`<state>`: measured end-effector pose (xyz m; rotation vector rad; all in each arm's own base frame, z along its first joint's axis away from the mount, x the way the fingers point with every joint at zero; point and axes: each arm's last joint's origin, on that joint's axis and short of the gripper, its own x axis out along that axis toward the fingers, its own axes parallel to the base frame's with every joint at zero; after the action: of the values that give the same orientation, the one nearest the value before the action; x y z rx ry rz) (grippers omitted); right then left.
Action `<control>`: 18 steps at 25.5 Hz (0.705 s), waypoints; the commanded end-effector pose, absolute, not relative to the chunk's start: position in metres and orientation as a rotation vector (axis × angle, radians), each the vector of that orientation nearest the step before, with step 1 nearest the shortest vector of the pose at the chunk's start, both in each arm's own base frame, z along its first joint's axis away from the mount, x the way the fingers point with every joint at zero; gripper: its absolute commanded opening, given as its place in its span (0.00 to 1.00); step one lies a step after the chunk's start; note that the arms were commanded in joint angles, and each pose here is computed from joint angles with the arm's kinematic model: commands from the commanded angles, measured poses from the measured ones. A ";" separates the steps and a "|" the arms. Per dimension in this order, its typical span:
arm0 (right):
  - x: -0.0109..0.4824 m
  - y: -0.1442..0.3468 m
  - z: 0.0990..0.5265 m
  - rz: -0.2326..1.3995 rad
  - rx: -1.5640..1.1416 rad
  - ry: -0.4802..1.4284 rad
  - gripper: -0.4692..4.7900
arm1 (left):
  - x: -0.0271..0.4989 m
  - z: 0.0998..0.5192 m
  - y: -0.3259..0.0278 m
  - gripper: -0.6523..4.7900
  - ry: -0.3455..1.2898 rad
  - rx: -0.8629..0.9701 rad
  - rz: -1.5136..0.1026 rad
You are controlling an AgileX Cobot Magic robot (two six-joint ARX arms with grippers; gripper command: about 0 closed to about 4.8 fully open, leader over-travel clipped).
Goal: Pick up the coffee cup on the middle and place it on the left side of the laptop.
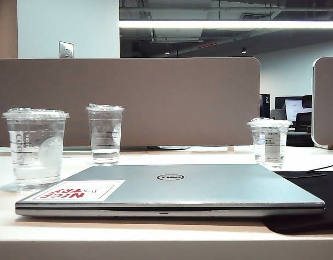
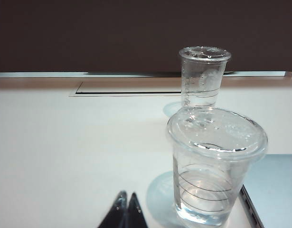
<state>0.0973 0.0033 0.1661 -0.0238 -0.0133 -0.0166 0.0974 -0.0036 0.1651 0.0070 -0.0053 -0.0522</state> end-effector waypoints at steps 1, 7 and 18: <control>0.097 0.003 0.166 -0.017 -0.021 -0.027 0.08 | 0.097 0.167 -0.004 0.11 -0.015 0.011 -0.052; 0.097 0.003 0.166 -0.017 -0.021 -0.027 0.08 | 0.097 0.167 -0.003 0.11 -0.016 0.011 -0.050; 0.097 0.003 0.166 -0.017 -0.021 -0.027 0.08 | 0.097 0.168 -0.003 0.11 -0.023 0.011 -0.021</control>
<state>0.0973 0.0033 0.1661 -0.0237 -0.0133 -0.0162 0.0975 -0.0028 0.1653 0.0073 -0.0071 -0.0252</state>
